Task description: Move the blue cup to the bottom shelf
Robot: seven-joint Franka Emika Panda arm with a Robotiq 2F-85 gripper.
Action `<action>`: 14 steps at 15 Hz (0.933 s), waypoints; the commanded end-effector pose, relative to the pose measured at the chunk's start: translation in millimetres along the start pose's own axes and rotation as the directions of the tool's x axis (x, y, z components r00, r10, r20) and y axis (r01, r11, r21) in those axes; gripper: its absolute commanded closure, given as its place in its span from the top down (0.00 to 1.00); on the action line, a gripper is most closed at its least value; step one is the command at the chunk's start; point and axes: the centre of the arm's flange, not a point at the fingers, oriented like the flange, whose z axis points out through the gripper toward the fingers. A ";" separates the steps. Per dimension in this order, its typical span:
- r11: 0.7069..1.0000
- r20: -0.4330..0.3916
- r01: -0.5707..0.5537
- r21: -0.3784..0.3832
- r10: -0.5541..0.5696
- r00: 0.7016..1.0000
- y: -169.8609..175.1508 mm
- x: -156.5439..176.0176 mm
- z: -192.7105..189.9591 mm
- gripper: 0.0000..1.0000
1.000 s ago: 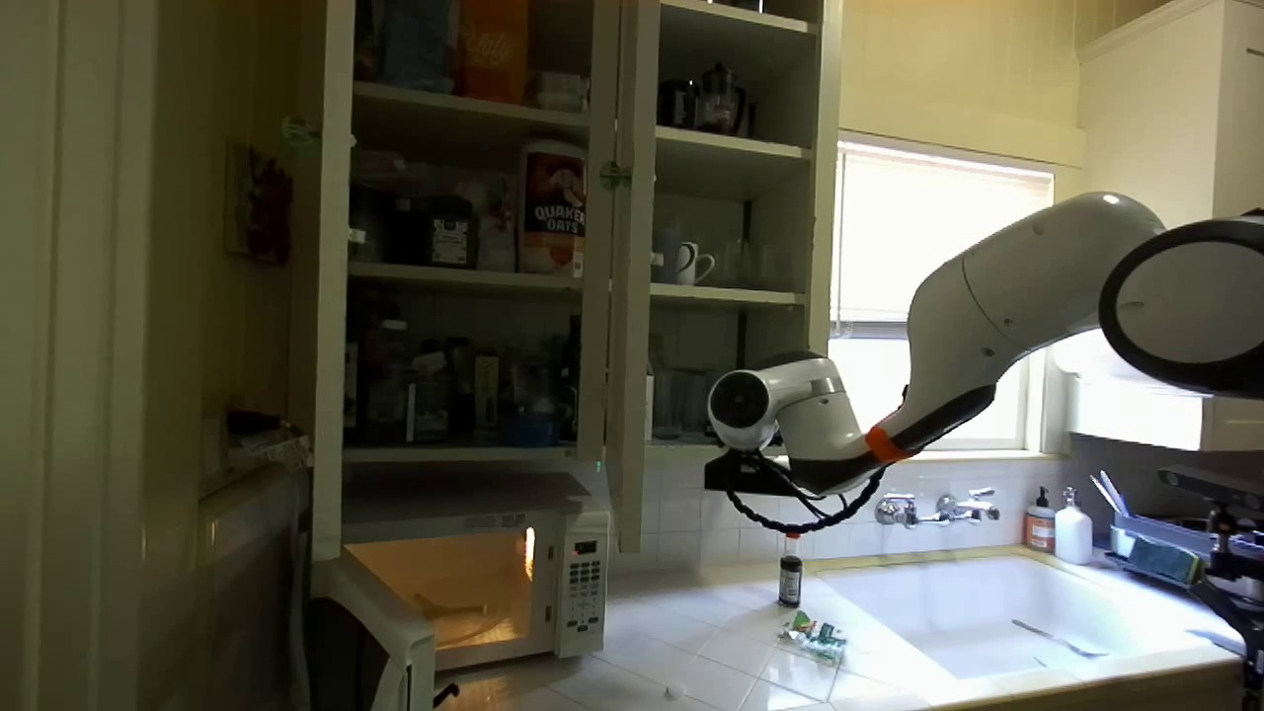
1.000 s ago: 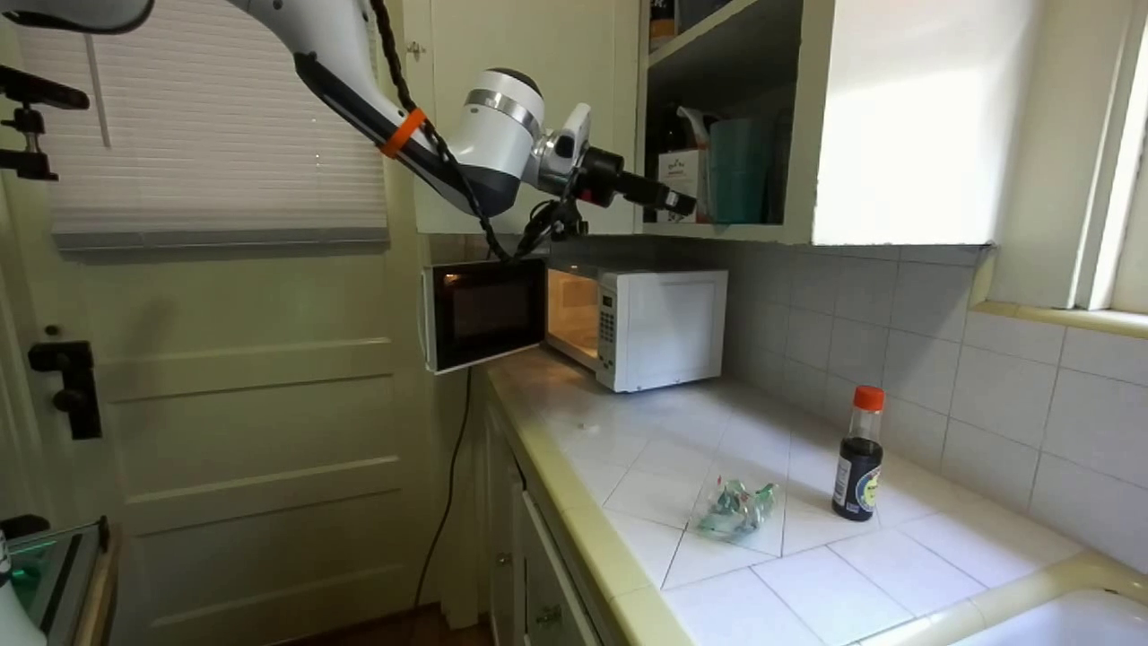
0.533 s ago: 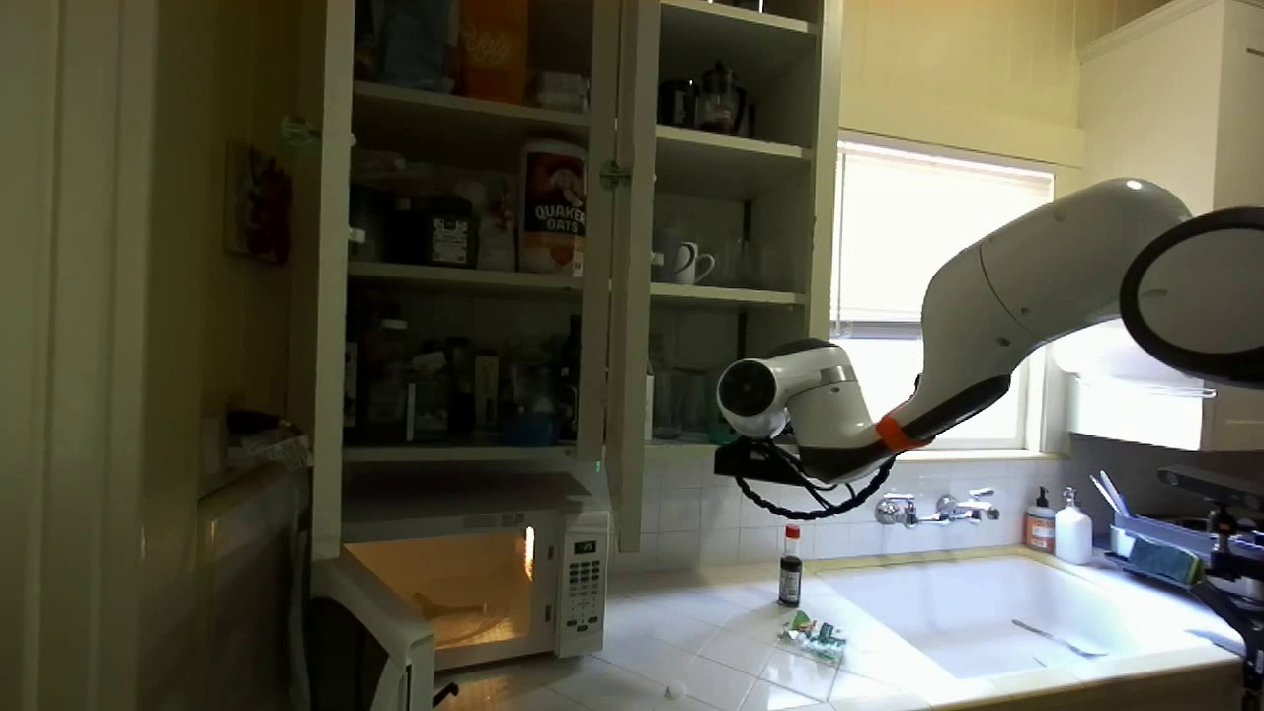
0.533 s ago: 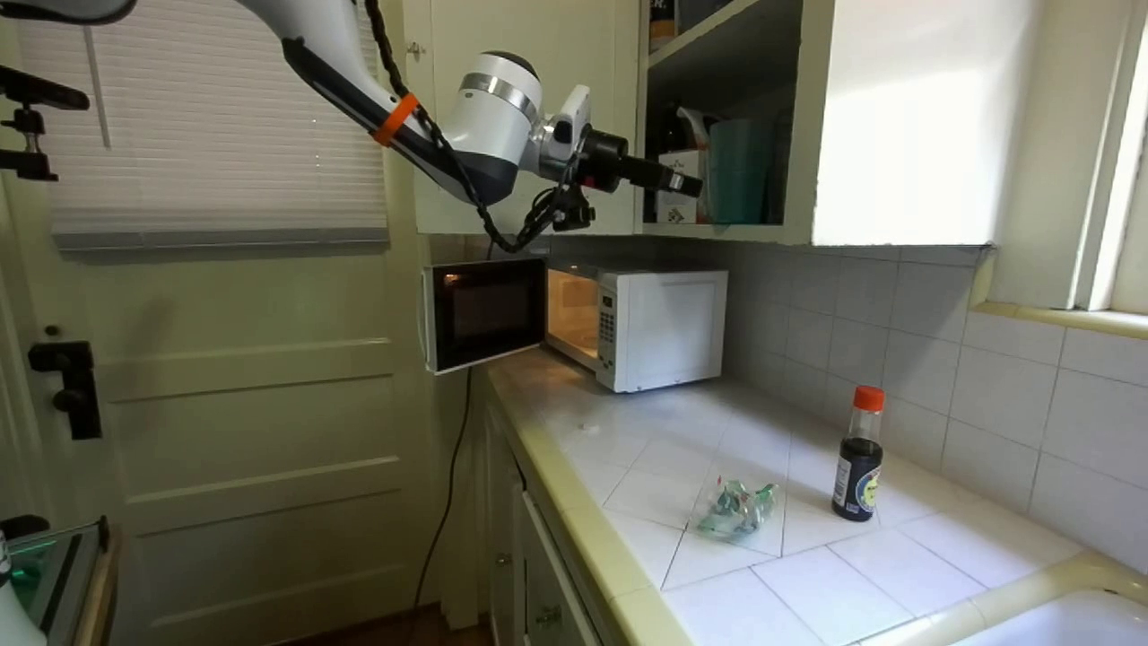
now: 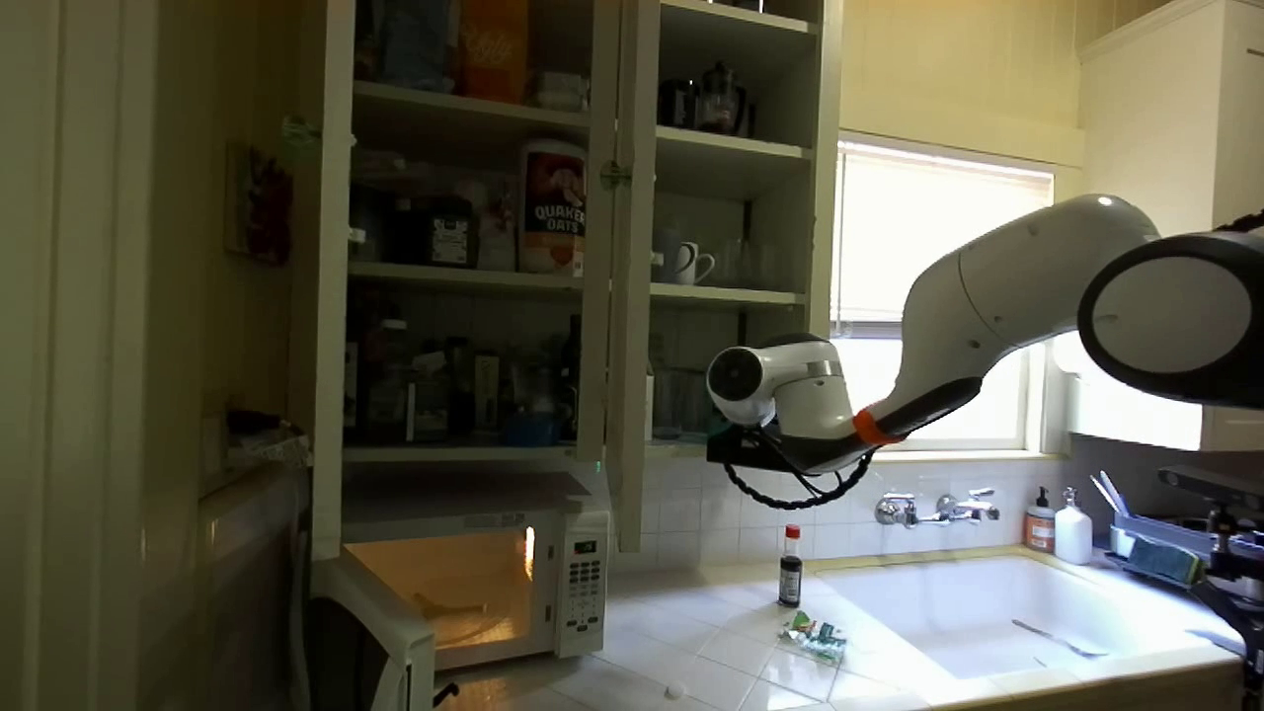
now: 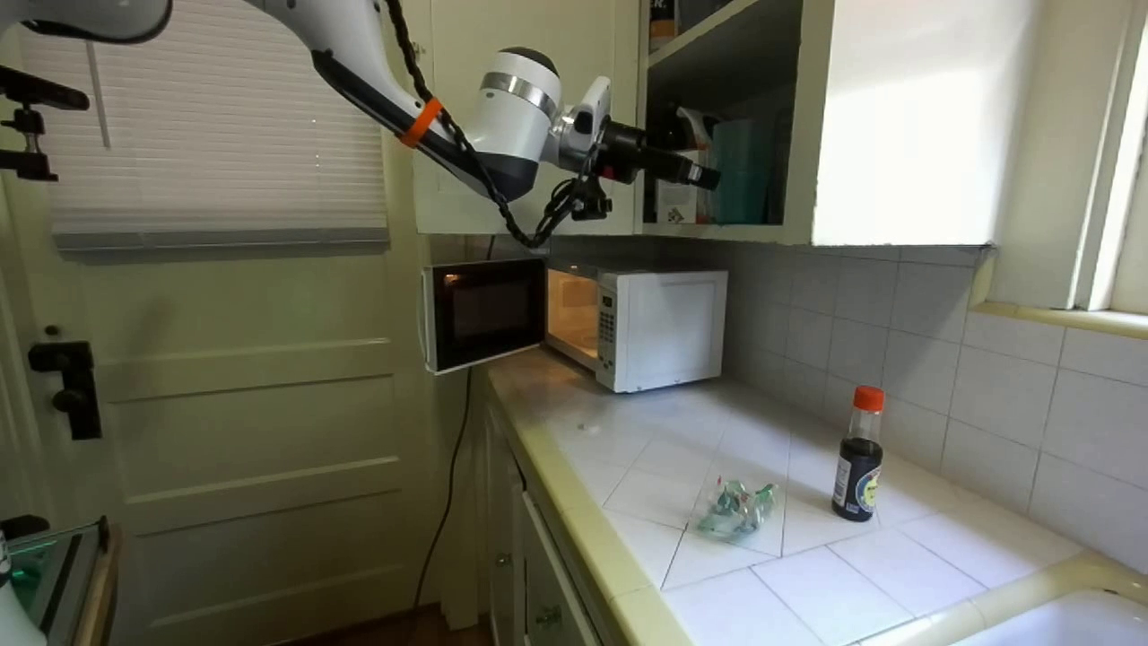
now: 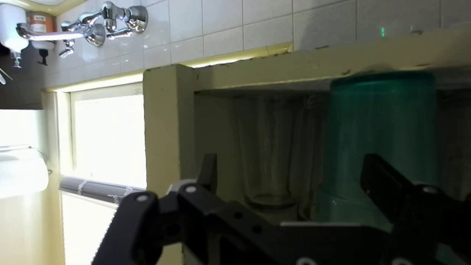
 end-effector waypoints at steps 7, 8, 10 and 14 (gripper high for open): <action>0.999 0.057 0.049 0.014 -0.049 0.997 -29.3 0.8 17.8 1.00; 0.998 0.046 0.059 0.038 -0.061 0.997 -26.3 -2.2 3.9 1.00; 0.997 0.025 0.076 0.029 -0.076 0.997 -18.4 -9.6 -20.8 1.00; 0.990 0.034 0.139 -0.030 -0.138 0.990 4.7 -27.5 -55.6 1.00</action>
